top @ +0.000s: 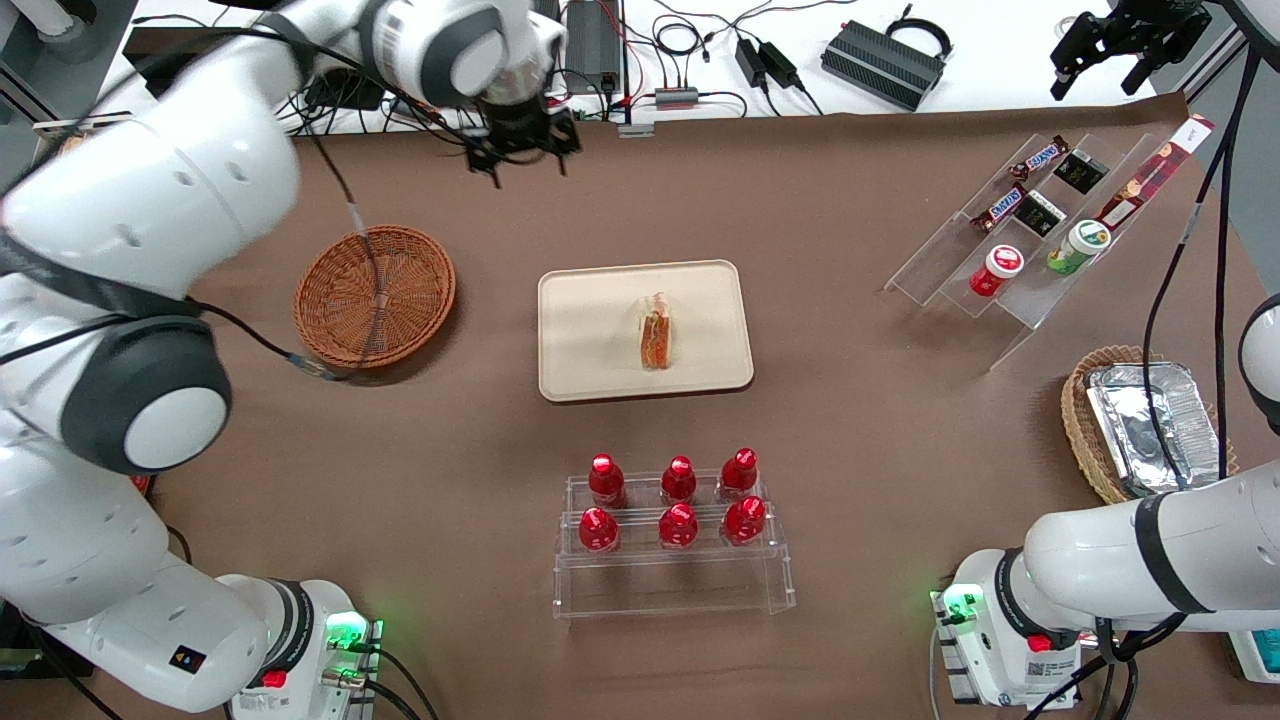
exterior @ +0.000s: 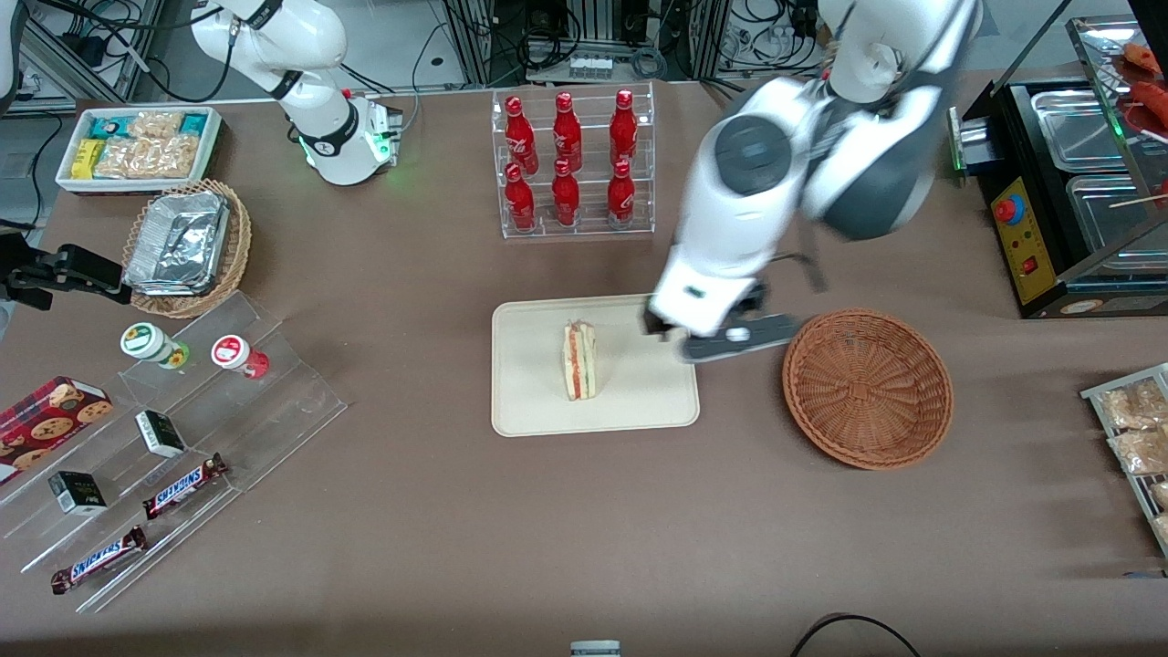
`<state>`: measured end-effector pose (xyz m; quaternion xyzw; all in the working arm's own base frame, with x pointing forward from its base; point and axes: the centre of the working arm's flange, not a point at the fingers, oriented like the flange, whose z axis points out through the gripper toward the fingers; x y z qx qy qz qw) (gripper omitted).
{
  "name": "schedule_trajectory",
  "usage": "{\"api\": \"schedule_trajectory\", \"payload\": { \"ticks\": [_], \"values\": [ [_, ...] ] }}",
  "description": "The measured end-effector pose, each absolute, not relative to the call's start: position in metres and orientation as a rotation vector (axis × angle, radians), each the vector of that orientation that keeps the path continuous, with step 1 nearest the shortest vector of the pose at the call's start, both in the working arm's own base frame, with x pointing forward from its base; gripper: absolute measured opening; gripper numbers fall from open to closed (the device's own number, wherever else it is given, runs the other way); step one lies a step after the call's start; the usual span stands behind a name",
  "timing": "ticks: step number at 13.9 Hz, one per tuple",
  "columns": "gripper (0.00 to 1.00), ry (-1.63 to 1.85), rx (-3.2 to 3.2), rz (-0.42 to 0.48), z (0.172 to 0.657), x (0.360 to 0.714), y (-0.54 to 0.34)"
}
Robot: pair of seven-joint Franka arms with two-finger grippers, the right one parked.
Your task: Place sandwich from basket to tray
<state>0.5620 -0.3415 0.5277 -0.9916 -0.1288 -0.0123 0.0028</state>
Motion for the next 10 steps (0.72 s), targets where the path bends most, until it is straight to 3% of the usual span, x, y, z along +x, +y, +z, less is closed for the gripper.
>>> {"api": "schedule_trajectory", "payload": {
  "ticks": [4,10],
  "values": [
    [1.00,-0.458,-3.084,-0.037,0.584,0.565,-0.260],
    [1.00,-0.361,-3.078,0.009,0.603,0.576,-0.178]
  ]
}}
